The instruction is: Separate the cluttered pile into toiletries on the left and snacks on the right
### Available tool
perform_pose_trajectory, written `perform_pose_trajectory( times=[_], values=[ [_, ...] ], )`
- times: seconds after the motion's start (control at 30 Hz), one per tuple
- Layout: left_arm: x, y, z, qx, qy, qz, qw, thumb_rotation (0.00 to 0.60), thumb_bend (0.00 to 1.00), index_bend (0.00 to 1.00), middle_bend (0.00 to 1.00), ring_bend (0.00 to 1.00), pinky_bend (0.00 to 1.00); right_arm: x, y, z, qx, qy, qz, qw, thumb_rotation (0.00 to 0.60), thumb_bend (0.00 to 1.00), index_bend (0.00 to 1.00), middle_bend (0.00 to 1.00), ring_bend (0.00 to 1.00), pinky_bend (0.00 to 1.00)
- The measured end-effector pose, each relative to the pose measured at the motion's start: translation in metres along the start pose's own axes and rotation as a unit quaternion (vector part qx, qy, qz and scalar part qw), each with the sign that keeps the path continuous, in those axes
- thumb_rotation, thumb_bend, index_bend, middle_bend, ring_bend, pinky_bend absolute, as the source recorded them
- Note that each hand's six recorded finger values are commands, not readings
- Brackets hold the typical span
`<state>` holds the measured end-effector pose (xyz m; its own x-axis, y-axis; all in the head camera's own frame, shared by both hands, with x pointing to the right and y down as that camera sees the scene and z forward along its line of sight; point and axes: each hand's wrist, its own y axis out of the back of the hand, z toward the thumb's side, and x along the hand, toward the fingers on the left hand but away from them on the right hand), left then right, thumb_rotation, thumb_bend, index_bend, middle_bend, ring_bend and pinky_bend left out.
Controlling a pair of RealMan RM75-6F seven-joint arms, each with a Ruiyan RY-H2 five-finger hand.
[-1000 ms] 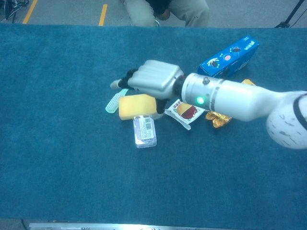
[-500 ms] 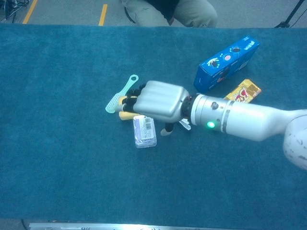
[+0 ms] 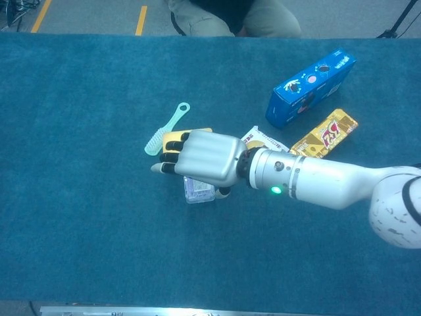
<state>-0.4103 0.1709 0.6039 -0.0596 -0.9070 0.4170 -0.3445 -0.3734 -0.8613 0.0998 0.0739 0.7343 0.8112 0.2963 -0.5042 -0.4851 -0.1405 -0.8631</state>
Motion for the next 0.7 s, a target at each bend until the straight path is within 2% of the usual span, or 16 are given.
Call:
perform_pose_trajectory(
  times=[0.27,0.47,0.7],
  values=[
    [0.000,0.003,-0.001,0.004,-0.001,0.003,1.0000,0.600,0.26,0.08,0.06,0.04,0.09,-0.016,-0.001,0.004,0.006,-0.017,-0.011,0.9998,0.600,0.00,0.06,0.16,0.11,0.25],
    [0.003,0.006,0.001,0.012,-0.008,0.003,0.9999,0.600,0.26,0.08,0.06,0.04,0.09,-0.032,0.004,0.000,0.000,-0.045,-0.025,0.9987,0.600,0.00,0.06,0.16,0.11,0.25],
    [0.013,0.010,0.008,0.024,-0.028,0.000,0.9993,0.600,0.26,0.08,0.06,0.04,0.09,-0.041,0.015,-0.014,-0.033,-0.076,-0.040,0.9958,0.600,0.00,0.06,0.16,0.11,0.25]
  ],
)
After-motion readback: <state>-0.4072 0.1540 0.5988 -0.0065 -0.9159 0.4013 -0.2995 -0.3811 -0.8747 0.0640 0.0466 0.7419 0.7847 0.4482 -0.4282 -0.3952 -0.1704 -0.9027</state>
